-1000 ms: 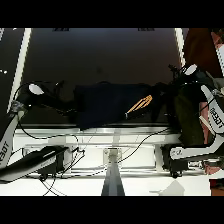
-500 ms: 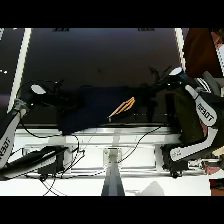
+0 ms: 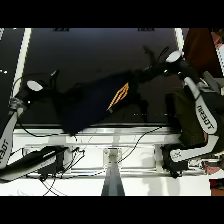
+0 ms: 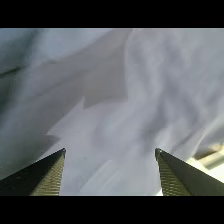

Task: Fold the clothes and pants, and hang the long-sleeved shirts on hangers.

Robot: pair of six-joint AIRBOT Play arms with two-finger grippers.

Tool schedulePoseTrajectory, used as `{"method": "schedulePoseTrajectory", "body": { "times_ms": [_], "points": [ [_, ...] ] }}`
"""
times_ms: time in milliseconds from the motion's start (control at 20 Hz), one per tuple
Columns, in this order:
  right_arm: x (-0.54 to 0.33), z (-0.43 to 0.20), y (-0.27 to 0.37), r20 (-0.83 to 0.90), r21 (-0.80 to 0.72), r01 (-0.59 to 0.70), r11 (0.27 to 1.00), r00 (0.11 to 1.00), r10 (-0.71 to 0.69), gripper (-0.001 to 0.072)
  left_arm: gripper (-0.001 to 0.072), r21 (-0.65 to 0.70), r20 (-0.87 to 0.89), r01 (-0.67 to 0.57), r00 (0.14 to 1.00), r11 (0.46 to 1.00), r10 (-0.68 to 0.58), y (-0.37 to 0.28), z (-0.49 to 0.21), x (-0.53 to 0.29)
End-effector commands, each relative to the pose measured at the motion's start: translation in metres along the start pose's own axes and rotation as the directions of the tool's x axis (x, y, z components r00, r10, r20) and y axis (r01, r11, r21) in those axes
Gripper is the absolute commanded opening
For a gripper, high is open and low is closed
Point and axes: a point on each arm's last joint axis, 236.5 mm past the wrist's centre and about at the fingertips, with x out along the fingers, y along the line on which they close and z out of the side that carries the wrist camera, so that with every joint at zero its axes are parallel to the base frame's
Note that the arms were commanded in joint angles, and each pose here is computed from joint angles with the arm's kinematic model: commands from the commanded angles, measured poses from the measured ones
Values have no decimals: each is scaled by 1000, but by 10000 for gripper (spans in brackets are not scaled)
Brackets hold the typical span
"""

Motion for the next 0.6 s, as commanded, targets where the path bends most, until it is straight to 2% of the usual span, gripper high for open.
{"method": "schedulePoseTrajectory", "body": {
  "times_ms": [0, 50, 150, 350, 550],
  "points": [
    [-118, 70, -22, 265, -65, 293, 954, 927, -266, 31, 642, 117, 155, -6, 988, 993, -12, -29, 43, -43],
    [-159, 82, -29, 339, -20, 358, 934, 881, -331, 31, 642, 152, 207, -10, 978, 988, -22, -41, 55, -60],
    [-244, 88, -42, 458, 166, 428, 889, 764, -454, 30, 642, 230, 318, -29, 947, 973, -47, -69, 75, -100],
    [-380, 38, -49, 528, 494, 398, 773, 568, -631, 31, 642, 432, 489, -152, 867, 889, -90, -106, 86, -162],
    [-467, -47, -39, 475, 718, 346, 604, 391, -788, 31, 641, 460, 593, -221, 797, 860, -113, -121, 91, -195]
  ]
}}
